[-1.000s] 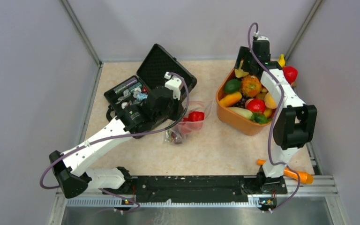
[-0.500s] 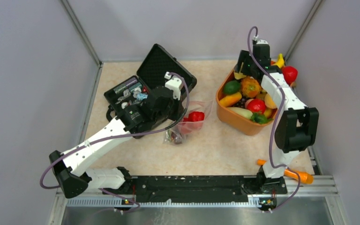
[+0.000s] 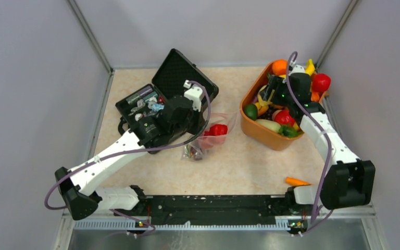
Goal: Place the food in the zip-top bag and seal the zipper
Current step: Pick up the fake fruit from the bin, then place the fake fruit in the zipper food storage bag.
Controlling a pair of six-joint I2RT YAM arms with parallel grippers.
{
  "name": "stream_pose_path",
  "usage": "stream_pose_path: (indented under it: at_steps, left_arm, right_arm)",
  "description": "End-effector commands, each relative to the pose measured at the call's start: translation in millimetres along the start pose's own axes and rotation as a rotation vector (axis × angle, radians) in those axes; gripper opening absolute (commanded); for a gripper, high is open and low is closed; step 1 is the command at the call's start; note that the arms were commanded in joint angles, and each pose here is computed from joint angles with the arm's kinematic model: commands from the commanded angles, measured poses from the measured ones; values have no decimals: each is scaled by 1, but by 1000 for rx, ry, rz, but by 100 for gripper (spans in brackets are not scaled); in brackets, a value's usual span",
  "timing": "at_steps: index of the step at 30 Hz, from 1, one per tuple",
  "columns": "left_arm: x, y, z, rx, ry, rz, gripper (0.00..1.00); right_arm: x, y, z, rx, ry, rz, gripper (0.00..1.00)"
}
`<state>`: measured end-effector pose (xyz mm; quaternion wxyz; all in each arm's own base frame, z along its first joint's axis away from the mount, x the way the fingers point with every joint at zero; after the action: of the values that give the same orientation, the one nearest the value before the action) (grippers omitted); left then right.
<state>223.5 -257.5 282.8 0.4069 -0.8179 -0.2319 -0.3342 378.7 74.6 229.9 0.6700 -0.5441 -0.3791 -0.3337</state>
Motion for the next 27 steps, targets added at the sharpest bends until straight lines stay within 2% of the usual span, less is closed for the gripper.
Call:
stream_pose_path:
  at_steps: [1,6,13,19,27]
  left_arm:
    - [13,1,-13,-58,-14,-38,0]
    - [12,3,-14,-61,-15,-34,0]
    - [13,2,-17,-77,-15,-28,0]
    - [16,3,-23,-103,-18,-30,0]
    - [18,6,-29,-125,-18,-23,0]
  right_arm:
    - [35,-34,15,65,-1,-151,39]
    - [56,-74,35,181,-4,-257,39]
    - [64,-122,88,545,-6,-382,39]
    - [60,-157,136,751,-137,-521,35]
    - [32,-151,176,842,-288,-486,34]
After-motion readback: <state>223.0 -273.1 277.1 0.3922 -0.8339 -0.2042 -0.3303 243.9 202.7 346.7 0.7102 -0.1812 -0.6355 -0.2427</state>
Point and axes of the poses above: each gripper's point midway between its finger pads, its own y axis out along the fingers, its own z axis along the line the jaws close on, x = y × z, the point moved 3 cm from there along -y, back along the fingers, and after that the axes turned 15 degrees about -y, right-handed, at the moved point
